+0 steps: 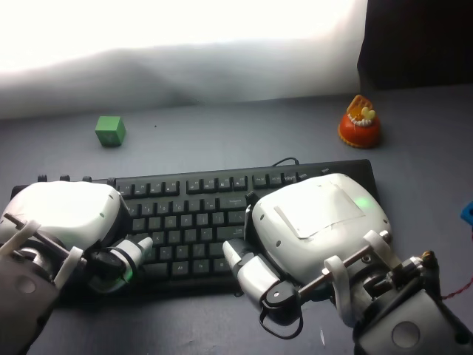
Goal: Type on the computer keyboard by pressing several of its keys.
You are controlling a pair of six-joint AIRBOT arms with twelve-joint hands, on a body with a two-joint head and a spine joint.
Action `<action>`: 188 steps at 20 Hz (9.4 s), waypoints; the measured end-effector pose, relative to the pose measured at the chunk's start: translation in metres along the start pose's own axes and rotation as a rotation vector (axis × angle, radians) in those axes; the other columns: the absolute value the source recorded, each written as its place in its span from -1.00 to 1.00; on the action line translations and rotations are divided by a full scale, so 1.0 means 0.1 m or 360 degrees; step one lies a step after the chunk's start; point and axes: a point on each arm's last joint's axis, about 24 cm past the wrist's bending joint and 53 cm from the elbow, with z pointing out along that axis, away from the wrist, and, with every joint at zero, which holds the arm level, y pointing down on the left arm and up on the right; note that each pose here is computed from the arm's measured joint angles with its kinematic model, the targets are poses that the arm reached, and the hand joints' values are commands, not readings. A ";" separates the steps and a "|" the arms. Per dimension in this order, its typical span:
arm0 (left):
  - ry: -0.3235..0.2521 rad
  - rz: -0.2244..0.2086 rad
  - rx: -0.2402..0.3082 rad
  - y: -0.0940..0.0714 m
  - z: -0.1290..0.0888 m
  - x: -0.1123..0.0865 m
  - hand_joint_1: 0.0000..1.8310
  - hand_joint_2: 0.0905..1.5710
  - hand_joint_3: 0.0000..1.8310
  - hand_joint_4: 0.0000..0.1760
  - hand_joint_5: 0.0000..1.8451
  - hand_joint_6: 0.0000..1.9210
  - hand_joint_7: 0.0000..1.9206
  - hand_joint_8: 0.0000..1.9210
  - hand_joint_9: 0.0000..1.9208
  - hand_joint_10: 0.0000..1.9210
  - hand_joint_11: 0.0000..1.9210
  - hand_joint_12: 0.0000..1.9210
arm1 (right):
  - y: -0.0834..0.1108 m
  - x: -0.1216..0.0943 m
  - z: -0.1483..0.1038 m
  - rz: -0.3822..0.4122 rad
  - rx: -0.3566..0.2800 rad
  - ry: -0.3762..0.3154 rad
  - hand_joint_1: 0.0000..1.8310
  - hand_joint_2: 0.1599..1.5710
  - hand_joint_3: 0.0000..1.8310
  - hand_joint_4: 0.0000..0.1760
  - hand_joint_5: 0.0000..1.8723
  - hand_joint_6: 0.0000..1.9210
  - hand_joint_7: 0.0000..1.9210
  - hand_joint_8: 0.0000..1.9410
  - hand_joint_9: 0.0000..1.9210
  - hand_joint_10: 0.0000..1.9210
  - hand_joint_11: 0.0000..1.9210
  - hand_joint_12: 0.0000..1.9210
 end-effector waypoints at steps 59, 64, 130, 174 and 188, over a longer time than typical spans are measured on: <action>0.0014 0.0123 -0.0001 0.51 -0.06 -0.05 -1.00 0.70 -1.00 -1.00 -0.32 -0.96 -0.43 -1.00 -0.43 -0.95 -1.00 0.42 | -0.09 0.43 0.68 0.0122 0.0020 0.0046 -0.98 0.58 -1.00 -1.00 -0.45 -0.38 -0.20 -0.97 -0.62 0.07 -0.98 0.85; 0.0014 0.0114 0.0001 0.50 -0.05 -0.07 -0.85 0.72 -1.00 -1.00 -0.34 -0.98 -0.42 -1.00 -0.41 -0.95 -1.00 0.45 | -0.08 0.42 0.68 0.0104 0.0023 0.0045 -0.96 0.57 -1.00 -1.00 -0.49 -0.36 -0.19 -0.97 -0.58 0.11 -0.94 0.85; -0.0318 0.0279 0.0305 -0.05 -0.61 0.10 -0.70 0.67 -1.00 -0.67 -0.62 -0.99 -0.55 -1.00 -0.55 -0.95 -1.00 0.28 | 0.13 -0.52 0.17 0.0131 -0.0488 -0.0079 -0.94 0.57 -1.00 -1.00 -0.57 -0.46 -0.18 -0.99 -0.50 -0.08 -0.91 0.78; -0.0402 0.0330 0.0415 -0.18 -0.20 -0.08 -1.00 0.54 -0.99 -0.37 -0.78 -0.96 -0.69 -0.98 -0.65 -0.93 -1.00 0.10 | 0.09 -0.56 0.17 0.0086 -0.0491 -0.0056 -1.00 0.58 -1.00 -1.00 -0.60 -0.37 -0.16 -0.99 -0.48 -0.06 -0.90 0.80; -0.0442 0.0346 0.0417 -0.20 -0.34 -0.64 -1.00 0.60 -0.99 -1.00 -0.37 -0.88 -0.29 -0.91 -0.41 -0.86 -1.00 0.35 | -0.02 -0.65 0.15 0.0045 -0.0430 -0.0008 -0.93 0.58 -1.00 -1.00 -0.26 -0.19 -0.01 -0.53 -0.34 0.31 -0.76 0.92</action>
